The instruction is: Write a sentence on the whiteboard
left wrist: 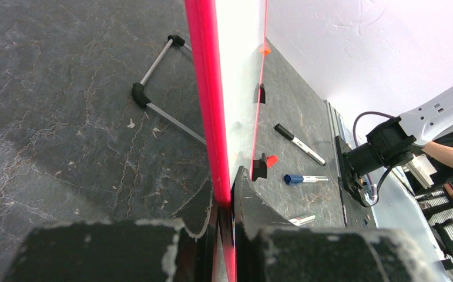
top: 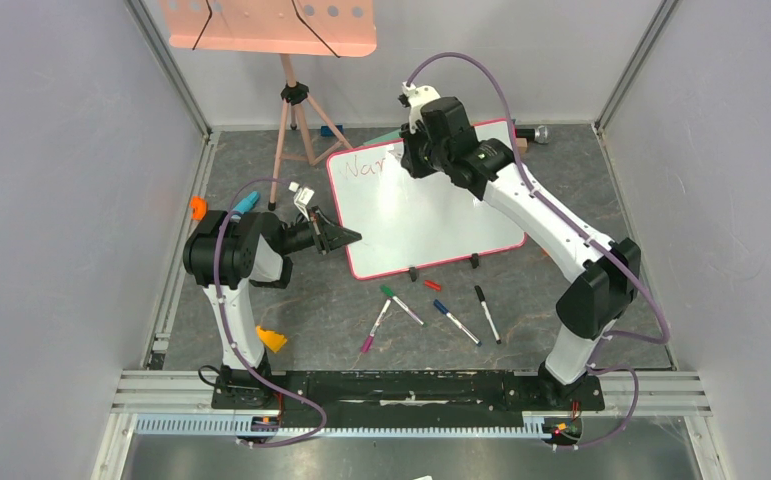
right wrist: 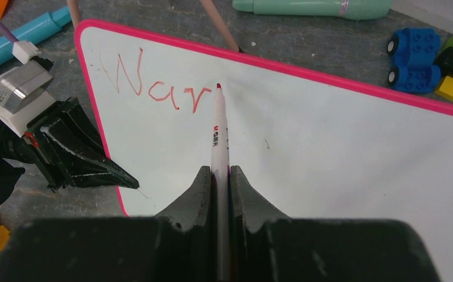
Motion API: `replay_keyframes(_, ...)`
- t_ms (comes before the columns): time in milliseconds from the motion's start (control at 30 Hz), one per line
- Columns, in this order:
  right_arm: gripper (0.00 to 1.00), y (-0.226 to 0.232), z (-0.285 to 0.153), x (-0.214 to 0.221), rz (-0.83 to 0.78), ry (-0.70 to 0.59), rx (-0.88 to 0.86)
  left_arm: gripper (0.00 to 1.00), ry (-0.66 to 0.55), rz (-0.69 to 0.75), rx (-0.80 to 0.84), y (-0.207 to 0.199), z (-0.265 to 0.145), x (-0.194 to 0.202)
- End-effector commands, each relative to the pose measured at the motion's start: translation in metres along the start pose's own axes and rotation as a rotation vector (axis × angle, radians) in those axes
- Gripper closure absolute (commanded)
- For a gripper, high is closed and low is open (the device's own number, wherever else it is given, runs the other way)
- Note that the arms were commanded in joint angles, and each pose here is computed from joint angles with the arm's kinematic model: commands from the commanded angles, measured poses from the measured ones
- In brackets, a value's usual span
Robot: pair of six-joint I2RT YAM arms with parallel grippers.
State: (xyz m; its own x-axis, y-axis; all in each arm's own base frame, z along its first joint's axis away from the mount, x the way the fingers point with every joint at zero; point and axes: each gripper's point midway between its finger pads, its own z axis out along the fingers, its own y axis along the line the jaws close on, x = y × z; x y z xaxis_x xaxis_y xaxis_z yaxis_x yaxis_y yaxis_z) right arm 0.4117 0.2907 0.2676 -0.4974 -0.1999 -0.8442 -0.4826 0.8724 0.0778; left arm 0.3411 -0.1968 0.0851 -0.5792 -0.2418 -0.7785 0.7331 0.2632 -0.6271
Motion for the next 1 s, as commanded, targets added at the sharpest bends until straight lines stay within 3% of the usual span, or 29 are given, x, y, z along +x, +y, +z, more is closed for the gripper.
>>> replay_keyframes(0, 1.00, 0.006, -0.016, -0.030, -0.024, -0.109, -0.039, 0.91, -0.027, 0.260, -0.069, 0.026, -0.003, 0.006)
replay_keyframes(967, 1.00, -0.011, 0.010, 0.012, -0.013, 0.039, 0.058, 0.91, -0.023, 0.261, -0.063, 0.025, -0.003, 0.007)
